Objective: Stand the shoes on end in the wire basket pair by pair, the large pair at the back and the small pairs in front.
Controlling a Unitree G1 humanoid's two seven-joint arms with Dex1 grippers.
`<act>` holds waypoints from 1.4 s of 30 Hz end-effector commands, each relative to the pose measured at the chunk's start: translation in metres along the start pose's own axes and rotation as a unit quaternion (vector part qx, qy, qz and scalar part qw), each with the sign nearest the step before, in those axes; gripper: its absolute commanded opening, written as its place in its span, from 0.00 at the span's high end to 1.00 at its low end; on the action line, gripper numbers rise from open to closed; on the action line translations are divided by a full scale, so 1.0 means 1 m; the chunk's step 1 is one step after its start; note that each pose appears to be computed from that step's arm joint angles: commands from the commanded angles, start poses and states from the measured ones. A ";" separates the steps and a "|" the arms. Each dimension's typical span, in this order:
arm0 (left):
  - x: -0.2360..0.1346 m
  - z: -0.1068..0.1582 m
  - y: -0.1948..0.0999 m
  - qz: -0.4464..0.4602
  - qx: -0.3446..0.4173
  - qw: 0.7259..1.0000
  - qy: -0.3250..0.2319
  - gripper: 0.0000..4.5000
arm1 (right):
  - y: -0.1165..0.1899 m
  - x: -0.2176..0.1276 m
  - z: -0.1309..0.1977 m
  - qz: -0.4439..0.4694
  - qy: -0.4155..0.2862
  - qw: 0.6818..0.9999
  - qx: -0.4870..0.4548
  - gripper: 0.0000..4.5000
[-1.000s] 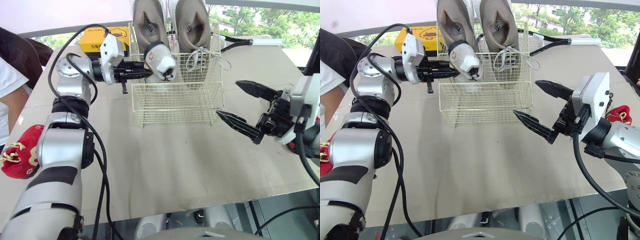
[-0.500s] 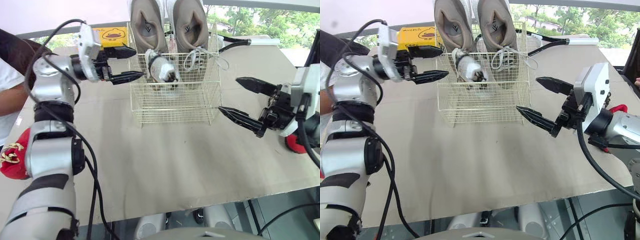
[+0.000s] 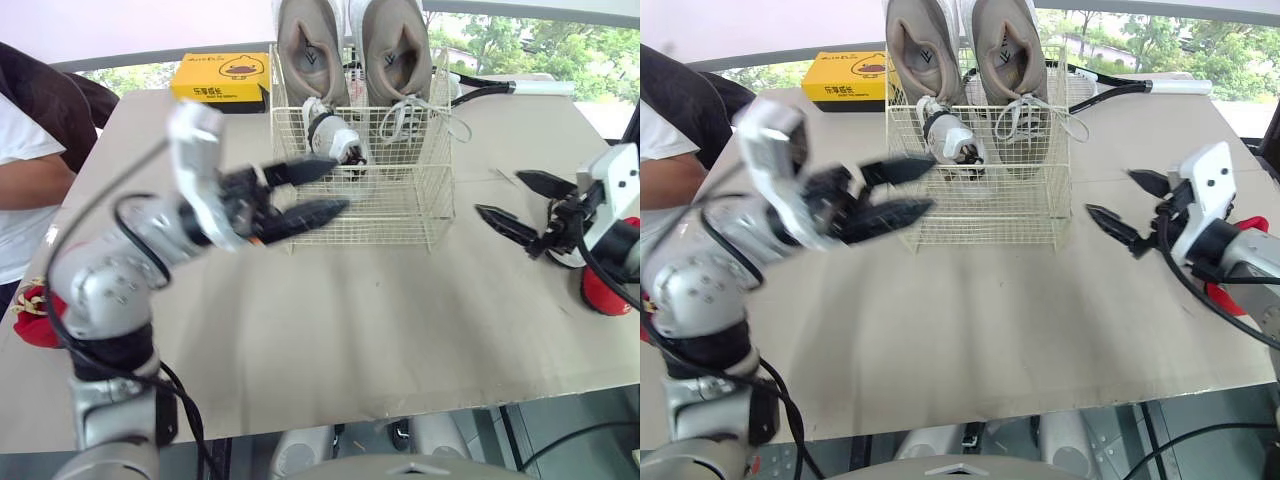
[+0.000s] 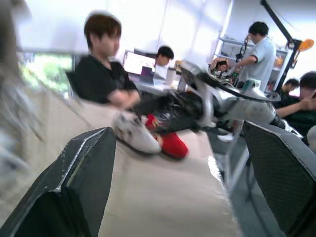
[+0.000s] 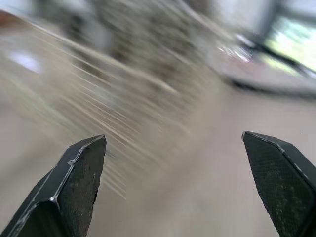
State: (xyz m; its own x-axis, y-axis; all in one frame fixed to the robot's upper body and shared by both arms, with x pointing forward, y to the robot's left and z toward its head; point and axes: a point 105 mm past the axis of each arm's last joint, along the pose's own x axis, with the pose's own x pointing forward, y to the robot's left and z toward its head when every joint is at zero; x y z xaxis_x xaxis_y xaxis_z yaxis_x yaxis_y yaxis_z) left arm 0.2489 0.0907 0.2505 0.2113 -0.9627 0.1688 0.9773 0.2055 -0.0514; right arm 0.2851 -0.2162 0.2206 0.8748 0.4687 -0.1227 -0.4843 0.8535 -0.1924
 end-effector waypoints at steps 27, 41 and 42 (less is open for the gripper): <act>0.036 -0.034 -0.019 -0.014 0.075 0.993 0.087 0.02 | -0.155 0.007 -0.080 -0.218 0.272 0.926 0.144 0.05; 0.037 -0.031 -0.018 -0.025 0.083 0.991 0.099 0.00 | -0.147 0.027 -0.089 -0.167 0.265 0.940 0.138 1.00; 0.037 -0.030 -0.017 -0.026 0.083 0.991 0.098 0.00 | -0.147 0.026 -0.076 -0.168 0.236 0.948 0.129 1.00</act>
State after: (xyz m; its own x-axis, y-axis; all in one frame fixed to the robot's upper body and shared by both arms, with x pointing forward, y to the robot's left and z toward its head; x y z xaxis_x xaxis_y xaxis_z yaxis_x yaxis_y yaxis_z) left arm 0.2418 0.0460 0.2190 0.1810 -0.9823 -0.0485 0.9812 0.1769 0.0776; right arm 0.3776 -0.3487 0.1458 0.7886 0.0374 -0.6138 -0.0930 0.9939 -0.0590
